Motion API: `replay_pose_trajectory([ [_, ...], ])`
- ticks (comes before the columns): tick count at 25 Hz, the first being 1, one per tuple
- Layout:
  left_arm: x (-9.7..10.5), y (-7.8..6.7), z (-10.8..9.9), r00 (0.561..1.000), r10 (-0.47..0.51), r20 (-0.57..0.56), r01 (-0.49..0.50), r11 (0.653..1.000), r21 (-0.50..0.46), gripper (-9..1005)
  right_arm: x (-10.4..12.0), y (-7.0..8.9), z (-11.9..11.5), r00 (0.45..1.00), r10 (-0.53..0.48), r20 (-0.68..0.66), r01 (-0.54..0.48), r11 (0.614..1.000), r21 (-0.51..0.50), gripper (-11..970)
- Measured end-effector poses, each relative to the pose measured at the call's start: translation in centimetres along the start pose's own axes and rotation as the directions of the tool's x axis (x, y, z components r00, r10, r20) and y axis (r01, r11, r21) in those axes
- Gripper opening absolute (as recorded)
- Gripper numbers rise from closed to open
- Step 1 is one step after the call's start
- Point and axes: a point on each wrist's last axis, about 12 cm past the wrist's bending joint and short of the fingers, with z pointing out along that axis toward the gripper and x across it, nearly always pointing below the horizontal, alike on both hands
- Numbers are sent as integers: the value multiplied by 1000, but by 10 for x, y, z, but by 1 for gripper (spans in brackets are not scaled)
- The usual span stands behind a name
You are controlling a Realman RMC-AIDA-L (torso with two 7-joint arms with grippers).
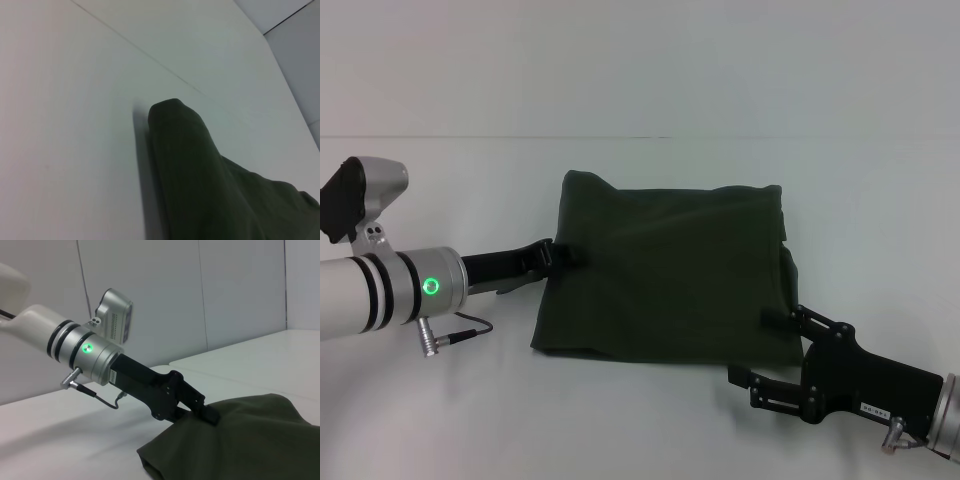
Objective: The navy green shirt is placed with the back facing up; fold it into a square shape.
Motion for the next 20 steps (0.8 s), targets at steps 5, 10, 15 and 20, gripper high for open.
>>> replay_pose_trajectory([
  [5, 1, 1, -1, 1000, 8, 2, -8, 1000, 4, 274, 0, 0, 0, 1000, 3, 4, -3, 1000, 1, 919],
  [10, 2, 6, -6, 1000, -10, 6, 10, 1000, 7, 176, -1, -1, 0, 1000, 3, 10, -3, 1000, 2, 919],
  [15, 7, 19, -20, 997, -61, 38, 61, 998, 8, 152, -3, -1, 0, 1000, -2, 13, 2, 1000, 2, 919],
  [20, 14, 34, -38, 987, -136, 81, 135, 991, 26, 142, -5, -3, 1, 1000, -6, 18, 6, 1000, 2, 919],
])
